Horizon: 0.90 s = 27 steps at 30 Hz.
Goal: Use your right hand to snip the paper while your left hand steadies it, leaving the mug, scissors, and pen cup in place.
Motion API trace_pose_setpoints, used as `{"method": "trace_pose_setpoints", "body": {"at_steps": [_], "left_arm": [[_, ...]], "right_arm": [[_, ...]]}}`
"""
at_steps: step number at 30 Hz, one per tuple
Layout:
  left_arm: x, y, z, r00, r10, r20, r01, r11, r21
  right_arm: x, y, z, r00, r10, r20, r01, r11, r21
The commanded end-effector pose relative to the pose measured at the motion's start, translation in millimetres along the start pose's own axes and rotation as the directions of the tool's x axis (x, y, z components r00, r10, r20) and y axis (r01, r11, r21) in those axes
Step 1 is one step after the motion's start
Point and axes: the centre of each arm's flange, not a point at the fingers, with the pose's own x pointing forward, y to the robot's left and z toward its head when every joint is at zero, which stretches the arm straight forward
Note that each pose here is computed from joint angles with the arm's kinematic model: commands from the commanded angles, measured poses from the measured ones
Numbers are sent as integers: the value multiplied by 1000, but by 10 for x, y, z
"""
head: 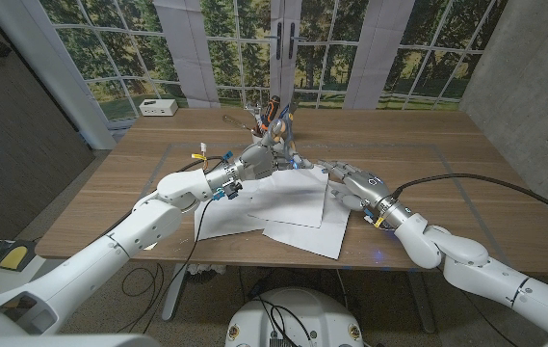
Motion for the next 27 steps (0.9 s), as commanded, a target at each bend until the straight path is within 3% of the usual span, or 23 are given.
{"method": "trace_pose_setpoints", "body": {"at_steps": [1,14,27], "left_arm": [[-28,6,8,1000,1,5,-1,1000,2],[-34,15,8,1000,2,11,-2,1000,1],[-19,20,7,1000,2,13,-2,1000,3]], "right_arm": [[14,14,16,999,43,-8,-43,999,-11],[57,0,15,996,89,-10,-89,996,-13],[41,47,38,1000,9,-20,-9,1000,30]]}}
